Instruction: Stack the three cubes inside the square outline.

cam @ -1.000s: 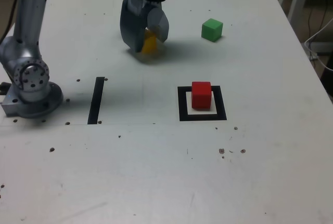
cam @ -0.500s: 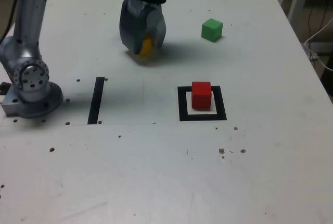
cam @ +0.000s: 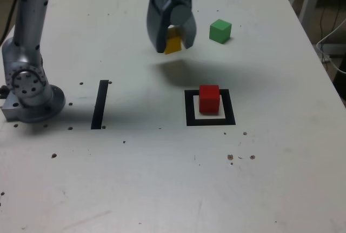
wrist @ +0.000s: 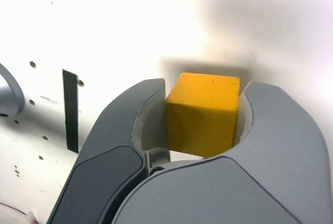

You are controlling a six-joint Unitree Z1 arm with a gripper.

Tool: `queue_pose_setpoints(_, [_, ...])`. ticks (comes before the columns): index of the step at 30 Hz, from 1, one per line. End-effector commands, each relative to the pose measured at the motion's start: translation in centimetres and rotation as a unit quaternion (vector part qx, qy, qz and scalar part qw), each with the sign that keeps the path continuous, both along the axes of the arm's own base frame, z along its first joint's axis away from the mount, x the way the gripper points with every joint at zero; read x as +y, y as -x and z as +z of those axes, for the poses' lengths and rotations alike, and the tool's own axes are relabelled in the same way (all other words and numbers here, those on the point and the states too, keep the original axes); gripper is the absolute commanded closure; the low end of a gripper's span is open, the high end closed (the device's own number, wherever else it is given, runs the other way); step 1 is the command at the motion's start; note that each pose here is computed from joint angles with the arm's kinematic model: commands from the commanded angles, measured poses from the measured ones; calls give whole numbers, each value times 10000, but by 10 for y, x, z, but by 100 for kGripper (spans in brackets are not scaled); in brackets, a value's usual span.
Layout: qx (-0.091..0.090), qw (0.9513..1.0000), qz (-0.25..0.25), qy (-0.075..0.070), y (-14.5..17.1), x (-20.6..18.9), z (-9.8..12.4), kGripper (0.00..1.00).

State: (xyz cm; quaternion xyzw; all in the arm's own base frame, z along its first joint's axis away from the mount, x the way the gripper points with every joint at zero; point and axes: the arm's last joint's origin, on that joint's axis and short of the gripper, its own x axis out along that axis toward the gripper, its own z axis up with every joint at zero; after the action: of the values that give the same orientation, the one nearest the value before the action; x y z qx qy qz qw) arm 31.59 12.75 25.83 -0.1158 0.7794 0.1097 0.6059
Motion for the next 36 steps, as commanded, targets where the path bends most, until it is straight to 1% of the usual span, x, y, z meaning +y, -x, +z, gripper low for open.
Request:
queue_pose_setpoints(1, [-76, 9998, -198, -14, -5, -12, 11, 70])
queue_pose_setpoints(6, [-161, 9979, -631, 28, -17, -40, 24, 70])
queue_pose_setpoints(12, [-221, 9940, -1062, 147, -26, -73, 33, 70])
queue_pose_setpoints(17, [-217, 9901, -1363, 244, -31, -99, 34, 70])
queue_pose_setpoints(22, [-185, 9877, -1521, 313, -35, -118, 31, 70])
queue_pose_setpoints(25, [-173, 9869, -1572, 327, -37, -126, 29, 70])
queue_pose_setpoints(36, [-127, 9848, -1706, 292, -48, -145, 20, 70])
